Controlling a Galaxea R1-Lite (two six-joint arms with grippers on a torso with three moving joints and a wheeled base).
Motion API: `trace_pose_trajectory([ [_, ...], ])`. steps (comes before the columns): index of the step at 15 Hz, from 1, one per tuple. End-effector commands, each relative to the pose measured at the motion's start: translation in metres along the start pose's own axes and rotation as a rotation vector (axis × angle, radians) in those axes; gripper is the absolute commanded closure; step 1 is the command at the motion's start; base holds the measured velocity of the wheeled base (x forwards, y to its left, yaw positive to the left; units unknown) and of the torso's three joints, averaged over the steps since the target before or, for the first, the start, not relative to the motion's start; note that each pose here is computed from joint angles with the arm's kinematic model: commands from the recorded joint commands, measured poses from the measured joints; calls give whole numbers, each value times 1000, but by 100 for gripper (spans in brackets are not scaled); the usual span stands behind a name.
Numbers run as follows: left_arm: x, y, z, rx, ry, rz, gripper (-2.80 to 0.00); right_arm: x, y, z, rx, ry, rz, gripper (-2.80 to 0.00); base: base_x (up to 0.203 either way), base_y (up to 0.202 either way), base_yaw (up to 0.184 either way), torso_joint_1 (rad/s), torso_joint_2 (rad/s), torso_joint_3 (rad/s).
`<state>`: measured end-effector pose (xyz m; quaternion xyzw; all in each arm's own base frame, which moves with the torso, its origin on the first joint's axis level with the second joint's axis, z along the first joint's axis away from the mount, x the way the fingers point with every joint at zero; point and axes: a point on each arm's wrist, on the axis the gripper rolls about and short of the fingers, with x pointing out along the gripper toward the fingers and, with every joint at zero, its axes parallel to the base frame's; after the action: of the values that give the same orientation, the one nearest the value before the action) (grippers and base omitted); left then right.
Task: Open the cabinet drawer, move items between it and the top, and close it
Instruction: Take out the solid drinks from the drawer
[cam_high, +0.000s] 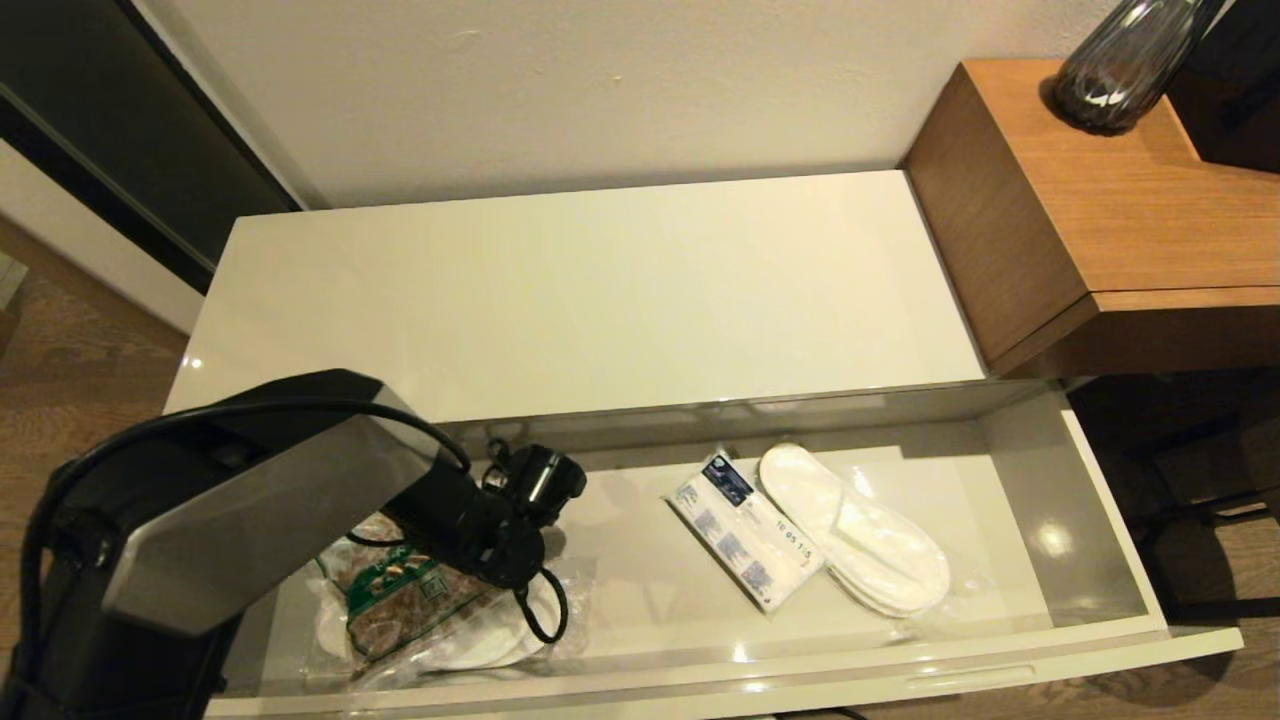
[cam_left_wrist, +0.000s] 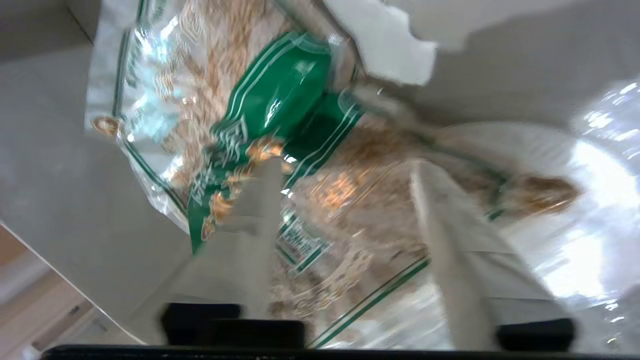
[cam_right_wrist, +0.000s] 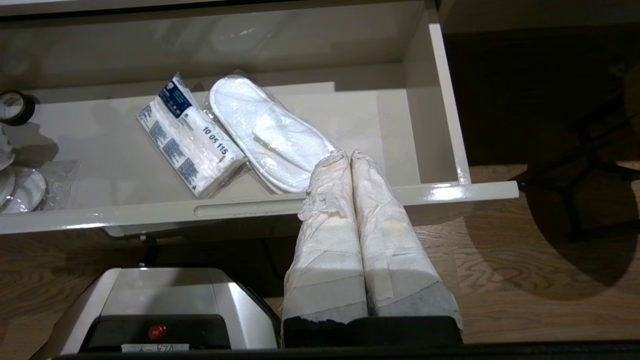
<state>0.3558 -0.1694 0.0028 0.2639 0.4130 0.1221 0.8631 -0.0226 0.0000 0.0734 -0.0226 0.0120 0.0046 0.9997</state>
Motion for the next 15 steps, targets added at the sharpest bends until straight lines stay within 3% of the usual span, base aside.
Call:
trace_pose_trajectory([
  [1,2,-13,3,16,-12,19,-280,0,0,0,-1,3,1,0,0,0,0,0,0,0],
  [5,-12,-32,14,48,-39,42,-280,0,0,0,-1,2,2,0,0,0,0,0,0,0],
  [8,-26,-42,16,16,-4,77,-280,0,0,0,-1,3,1,0,0,0,0,0,0,0],
  [11,-34,-44,17,-18,112,126,-280,0,0,0,-1,3,2,0,0,0,0,0,0,0],
  [15,-14,-56,-4,-87,301,307,-280,0,0,0,-1,3,2,0,0,0,0,0,0,0],
])
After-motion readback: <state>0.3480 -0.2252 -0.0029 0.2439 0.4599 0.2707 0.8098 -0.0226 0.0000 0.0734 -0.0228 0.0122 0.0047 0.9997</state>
